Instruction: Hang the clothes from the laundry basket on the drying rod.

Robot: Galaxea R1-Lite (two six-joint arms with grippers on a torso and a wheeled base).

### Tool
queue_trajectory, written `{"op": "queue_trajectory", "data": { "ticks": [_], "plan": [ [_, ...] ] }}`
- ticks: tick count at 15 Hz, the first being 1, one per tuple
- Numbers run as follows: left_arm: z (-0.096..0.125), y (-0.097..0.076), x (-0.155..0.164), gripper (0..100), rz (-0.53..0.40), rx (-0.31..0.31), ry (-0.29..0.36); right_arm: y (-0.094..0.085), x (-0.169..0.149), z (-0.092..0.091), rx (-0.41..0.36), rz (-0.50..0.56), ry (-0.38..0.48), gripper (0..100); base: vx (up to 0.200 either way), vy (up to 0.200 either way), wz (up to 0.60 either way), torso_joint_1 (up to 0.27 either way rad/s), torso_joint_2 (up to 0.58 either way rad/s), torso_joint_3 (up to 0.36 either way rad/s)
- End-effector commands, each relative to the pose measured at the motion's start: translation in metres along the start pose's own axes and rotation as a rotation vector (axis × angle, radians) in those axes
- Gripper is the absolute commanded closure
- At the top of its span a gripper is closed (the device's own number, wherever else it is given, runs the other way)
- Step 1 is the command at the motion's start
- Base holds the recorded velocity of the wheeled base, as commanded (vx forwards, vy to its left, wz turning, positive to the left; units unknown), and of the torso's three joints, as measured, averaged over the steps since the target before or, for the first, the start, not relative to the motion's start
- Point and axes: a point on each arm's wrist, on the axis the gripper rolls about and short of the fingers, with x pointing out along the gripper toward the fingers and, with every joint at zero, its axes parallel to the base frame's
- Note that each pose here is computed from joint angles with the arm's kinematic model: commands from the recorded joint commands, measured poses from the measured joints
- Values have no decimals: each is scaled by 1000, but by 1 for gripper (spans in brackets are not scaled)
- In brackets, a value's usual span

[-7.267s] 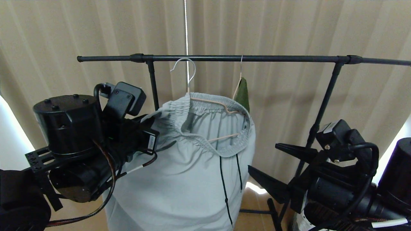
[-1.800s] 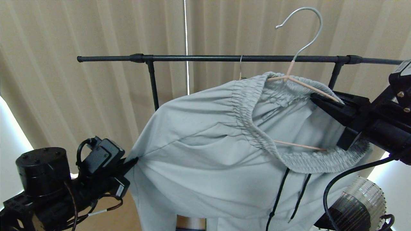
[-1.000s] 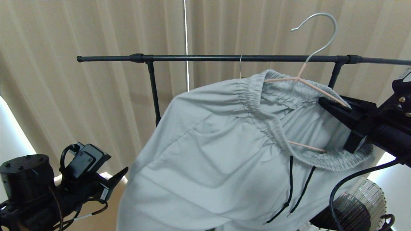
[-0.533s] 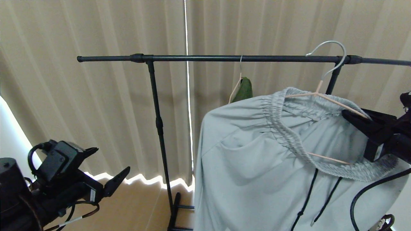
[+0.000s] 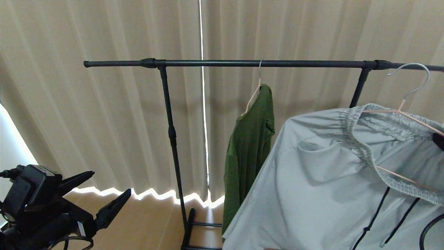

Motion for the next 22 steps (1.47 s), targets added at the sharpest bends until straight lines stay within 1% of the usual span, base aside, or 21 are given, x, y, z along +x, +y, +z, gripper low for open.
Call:
{"op": "queue_trajectory", "data": {
  "ticks": [1, 2, 3, 4, 5, 6, 7, 8, 9, 11, 14, 17, 22],
  "plan": [
    [1, 0, -1, 0, 2, 1, -8, -2, -5, -5, -1, -53, 26, 100, 0, 0, 0, 0, 0, 0],
    [2, 1, -3, 0, 14, 1, -19, -1, -5, -6, 1, -72, 42, 100, 0, 0, 0, 0, 0, 0],
    [6, 6, -7, 0, 49, 2, -52, -1, -5, -8, 0, -87, 54, 100, 0, 0, 0, 0, 0, 0],
    [7, 10, -10, 0, 84, 5, -61, 0, -5, -10, 0, -93, 66, 100, 0, 0, 0, 0, 0, 0],
    [7, 11, -11, 0, 97, 5, -62, 1, -6, -13, -1, -93, 80, 100, 0, 0, 0, 0, 0, 0],
    [10, 14, -12, 0, 116, 8, -81, 8, -7, -27, -5, -77, 131, 100, 0, 0, 0, 0, 0, 0],
    [13, 15, -15, 0, 125, 11, -100, 11, -9, -34, -6, -65, 156, 100, 0, 0, 0, 0, 0, 0],
    [14, 15, -18, 0, 133, 13, -109, 12, -9, -35, -9, -63, 159, 100, 0, 0, 0, 0, 0, 0],
    [17, 16, -24, 0, 156, 19, -139, 11, -9, -33, -13, -67, 147, 100, 0, 0, 0, 0, 0, 0],
    [21, 16, -28, 0, 166, 26, -168, 10, -11, -32, -28, -68, 142, 100, 0, 0, 0, 0, 0, 0],
    [22, 17, -27, 0, 164, 25, -165, 10, -11, -32, -28, -68, 142, 100, 0, 0, 0, 0, 0, 0],
    [22, 17, -24, 0, 162, 22, -158, 9, -14, -30, -23, -78, 124, 100, 0, 0, 0, 0, 0, 0],
    [23, 18, -24, 0, 162, 21, -161, 9, -16, -30, -22, -75, 115, 100, 200, 0, 0, -3, 2, 4]
  ]
}}
